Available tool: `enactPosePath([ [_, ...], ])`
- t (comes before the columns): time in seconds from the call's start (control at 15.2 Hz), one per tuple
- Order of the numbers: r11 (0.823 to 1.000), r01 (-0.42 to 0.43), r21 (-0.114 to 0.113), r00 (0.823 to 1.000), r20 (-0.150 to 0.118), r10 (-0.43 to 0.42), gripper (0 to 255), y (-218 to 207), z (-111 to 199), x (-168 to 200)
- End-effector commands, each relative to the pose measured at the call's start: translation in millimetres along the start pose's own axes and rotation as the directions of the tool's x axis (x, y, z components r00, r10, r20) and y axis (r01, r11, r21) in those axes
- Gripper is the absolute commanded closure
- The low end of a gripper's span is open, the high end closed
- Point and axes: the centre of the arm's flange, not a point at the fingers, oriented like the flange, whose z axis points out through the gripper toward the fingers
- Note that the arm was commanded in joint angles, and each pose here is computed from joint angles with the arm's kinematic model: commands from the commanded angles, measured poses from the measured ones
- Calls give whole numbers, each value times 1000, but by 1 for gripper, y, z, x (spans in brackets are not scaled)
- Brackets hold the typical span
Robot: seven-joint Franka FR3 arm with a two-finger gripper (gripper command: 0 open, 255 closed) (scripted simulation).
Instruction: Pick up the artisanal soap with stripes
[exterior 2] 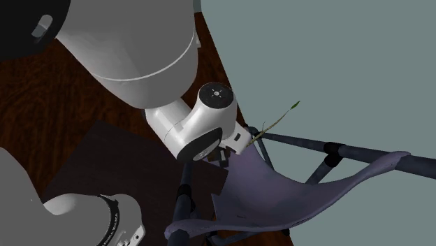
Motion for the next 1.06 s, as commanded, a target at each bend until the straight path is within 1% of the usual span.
enactPosePath([
  [0.0,1000,5,-17,999,33,-5,255,5,2,-7],
  [0.86,1000,5,-17,999,33,-5,255,7,-66,-5],
  [0.99,1000,5,-17,999,33,-5,255,7,-67,-5],
])
